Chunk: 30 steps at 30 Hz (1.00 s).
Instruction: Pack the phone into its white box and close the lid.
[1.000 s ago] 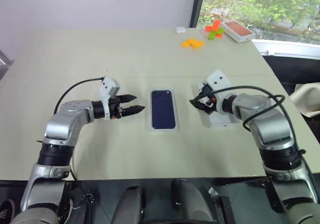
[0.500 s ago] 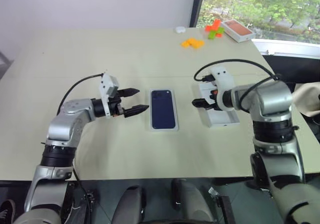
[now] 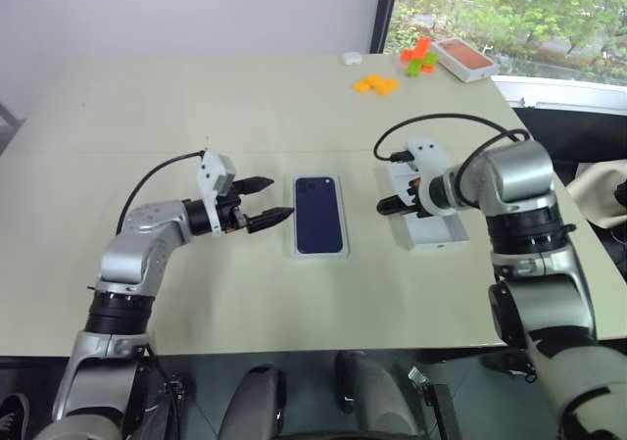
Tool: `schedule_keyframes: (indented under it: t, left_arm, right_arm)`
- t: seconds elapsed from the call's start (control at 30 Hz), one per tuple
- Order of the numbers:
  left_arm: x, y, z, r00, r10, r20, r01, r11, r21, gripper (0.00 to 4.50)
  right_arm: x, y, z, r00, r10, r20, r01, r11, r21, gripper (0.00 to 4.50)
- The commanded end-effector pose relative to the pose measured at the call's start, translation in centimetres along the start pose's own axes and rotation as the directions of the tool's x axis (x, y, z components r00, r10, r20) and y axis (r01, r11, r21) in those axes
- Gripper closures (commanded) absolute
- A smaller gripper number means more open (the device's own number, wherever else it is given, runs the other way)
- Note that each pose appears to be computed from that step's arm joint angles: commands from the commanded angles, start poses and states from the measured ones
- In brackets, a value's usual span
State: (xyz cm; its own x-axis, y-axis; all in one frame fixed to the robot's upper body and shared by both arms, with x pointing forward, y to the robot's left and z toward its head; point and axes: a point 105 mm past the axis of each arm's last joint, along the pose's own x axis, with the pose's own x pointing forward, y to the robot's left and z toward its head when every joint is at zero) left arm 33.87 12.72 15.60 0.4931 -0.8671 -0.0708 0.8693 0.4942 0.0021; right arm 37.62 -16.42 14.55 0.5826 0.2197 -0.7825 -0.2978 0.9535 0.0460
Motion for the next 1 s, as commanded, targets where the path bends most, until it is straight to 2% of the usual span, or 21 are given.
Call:
schedule_keyframes:
  t: [0.03, 0.2, 0.33, 0.43, 0.67, 0.7, 0.93, 1.0]
  left_arm:
    - [0.2, -0.2, 1.2, 0.999, 0.002, 0.034, -0.003, 0.999, 0.045, 0.02]
    - [0.4, -0.4, 1.1, 0.999, 0.001, 0.036, -0.002, 0.999, 0.037, 0.02]
    - [0.5, -0.5, 1.1, 0.999, 0.006, 0.038, -0.007, 0.999, 0.034, 0.02]
    - [0.4, -0.5, 1.1, 0.999, 0.013, 0.041, -0.015, 0.999, 0.03, 0.0]
    - [0.5, -0.5, 1.3, 0.999, 0.021, 0.047, -0.023, 0.999, 0.027, 0.0]
    - [0.5, -0.5, 1.3, 0.999, 0.022, 0.047, -0.023, 0.999, 0.027, 0.0]
    - [0.4, -0.4, 1.3, 0.999, 0.025, 0.041, -0.027, 0.999, 0.025, 0.0]
    - [0.3, -0.1, 1.4, 0.999, 0.032, 0.042, -0.033, 0.999, 0.026, 0.0]
  right_arm:
    - [-0.7, -0.3, 0.9, 1.0, -0.019, 0.002, 0.019, 1.0, -0.001, 0.0]
    - [-0.7, -0.1, 1.2, 0.999, -0.037, 0.0, 0.037, 0.999, -0.019, 0.0]
    - [0.1, -0.2, 0.2, 0.998, -0.056, -0.025, 0.056, 0.998, -0.015, 0.0]
    - [0.3, 0.0, 0.0, 0.998, -0.064, -0.025, 0.063, 0.998, -0.019, 0.83]
    - [0.7, 0.6, -0.4, 0.998, -0.054, -0.026, 0.053, 0.998, -0.031, 4.22]
    - [0.7, 0.6, -0.4, 0.998, -0.052, -0.026, 0.052, 0.998, -0.031, 4.44]
    - [0.6, 0.7, -0.2, 0.999, -0.048, -0.011, 0.048, 0.999, 0.002, 4.44]
    - [-0.4, 1.2, 2.0, 0.998, -0.011, 0.07, 0.006, 0.998, 0.07, 4.44]
